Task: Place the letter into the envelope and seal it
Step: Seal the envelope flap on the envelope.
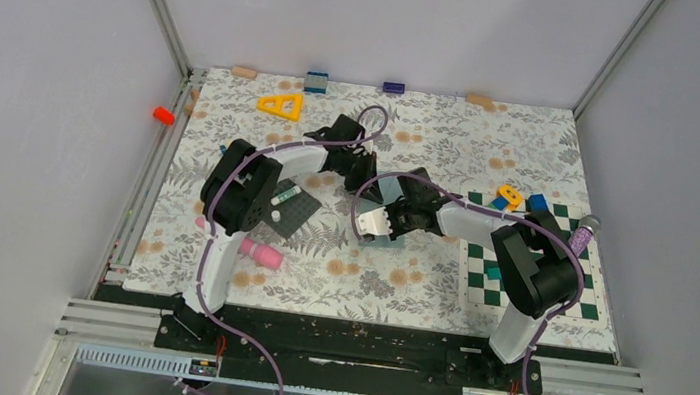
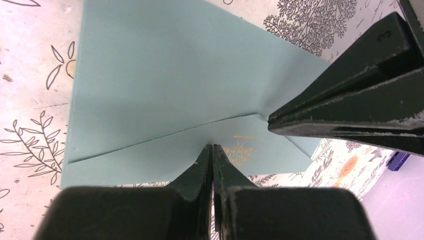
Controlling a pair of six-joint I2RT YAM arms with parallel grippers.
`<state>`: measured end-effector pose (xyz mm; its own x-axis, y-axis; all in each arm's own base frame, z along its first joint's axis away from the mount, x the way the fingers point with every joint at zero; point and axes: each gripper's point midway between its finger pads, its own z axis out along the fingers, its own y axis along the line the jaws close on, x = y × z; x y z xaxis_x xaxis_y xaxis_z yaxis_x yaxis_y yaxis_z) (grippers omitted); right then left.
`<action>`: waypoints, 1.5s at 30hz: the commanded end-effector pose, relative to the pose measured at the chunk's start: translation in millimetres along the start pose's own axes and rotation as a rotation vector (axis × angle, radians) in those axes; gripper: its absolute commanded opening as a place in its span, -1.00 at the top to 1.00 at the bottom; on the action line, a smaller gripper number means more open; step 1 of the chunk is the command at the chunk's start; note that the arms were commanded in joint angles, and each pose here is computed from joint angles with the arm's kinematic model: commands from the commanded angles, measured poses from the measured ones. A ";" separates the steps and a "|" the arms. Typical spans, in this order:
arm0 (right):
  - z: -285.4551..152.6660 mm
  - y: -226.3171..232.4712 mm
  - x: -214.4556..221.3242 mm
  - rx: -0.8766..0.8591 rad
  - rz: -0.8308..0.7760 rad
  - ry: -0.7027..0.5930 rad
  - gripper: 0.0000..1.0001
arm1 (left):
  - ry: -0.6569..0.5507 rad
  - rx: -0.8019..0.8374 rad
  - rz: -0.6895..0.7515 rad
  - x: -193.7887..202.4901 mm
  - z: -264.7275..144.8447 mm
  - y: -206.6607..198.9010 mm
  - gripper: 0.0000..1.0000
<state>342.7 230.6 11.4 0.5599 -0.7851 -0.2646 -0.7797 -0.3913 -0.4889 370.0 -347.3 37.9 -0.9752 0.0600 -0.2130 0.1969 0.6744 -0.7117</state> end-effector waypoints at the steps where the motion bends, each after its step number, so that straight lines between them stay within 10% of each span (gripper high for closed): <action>1: -2.1 4.7 -2.9 -0.041 0.017 -0.005 1.00 | -0.039 0.123 0.054 -17.9 -7.2 -37.4 1.00; 45: 17.1 5.5 -12.8 -0.068 -0.005 0.032 1.00 | -0.007 -0.016 0.029 -12.3 11.1 -0.9 1.00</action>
<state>348.2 252.7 11.5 0.5334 -0.8065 -0.2551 -0.7949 -0.3748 -0.4772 367.8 -357.8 25.8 -0.9754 0.0897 -0.2016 0.2060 0.6972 -0.6866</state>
